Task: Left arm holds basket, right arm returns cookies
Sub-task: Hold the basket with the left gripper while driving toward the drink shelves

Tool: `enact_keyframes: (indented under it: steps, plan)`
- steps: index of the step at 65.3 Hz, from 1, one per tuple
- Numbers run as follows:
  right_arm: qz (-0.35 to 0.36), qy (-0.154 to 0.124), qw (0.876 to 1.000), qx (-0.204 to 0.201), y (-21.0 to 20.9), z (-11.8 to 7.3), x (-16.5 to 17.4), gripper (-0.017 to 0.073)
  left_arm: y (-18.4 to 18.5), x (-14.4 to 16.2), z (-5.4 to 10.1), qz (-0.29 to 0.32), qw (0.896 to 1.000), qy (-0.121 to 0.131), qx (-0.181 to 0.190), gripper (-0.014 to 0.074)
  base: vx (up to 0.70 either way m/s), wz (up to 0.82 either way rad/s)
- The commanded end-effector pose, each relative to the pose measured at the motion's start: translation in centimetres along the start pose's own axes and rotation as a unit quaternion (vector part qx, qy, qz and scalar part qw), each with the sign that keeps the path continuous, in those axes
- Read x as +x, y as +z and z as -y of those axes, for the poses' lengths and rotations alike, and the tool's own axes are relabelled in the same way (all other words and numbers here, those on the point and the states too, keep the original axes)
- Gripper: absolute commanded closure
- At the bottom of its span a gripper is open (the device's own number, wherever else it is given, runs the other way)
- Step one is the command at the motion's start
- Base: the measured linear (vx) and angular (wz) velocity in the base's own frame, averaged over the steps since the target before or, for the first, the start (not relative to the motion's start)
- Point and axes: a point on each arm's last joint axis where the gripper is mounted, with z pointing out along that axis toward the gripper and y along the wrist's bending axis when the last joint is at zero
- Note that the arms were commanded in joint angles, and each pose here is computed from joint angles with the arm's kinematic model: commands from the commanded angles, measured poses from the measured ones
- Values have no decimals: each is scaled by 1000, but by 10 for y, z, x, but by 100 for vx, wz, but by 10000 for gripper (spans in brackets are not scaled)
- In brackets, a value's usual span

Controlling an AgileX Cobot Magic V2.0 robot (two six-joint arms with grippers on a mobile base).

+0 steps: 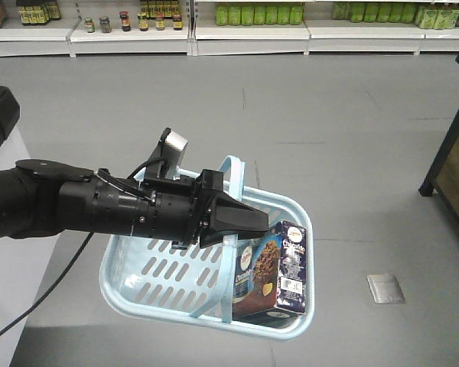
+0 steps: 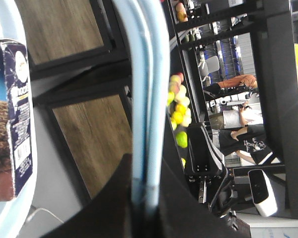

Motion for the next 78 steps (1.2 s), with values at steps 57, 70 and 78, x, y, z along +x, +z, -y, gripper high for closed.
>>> enact_keyframes:
  steps: [57, 70, 78]
  plan:
    - [35, -8, 999, -4, 0, -1, -1, 565, -8, -5, 36, 28, 996, 13, 79, 599, 52, 3]
    - [35, -8, 999, -4, 0, -1, -1, 565, -8, -5, 36, 28, 996, 13, 78, 599, 52, -1]
    - [35, -8, 999, -4, 0, -1, -1, 565, -8, -5, 36, 28, 996, 13, 78, 599, 53, 1]
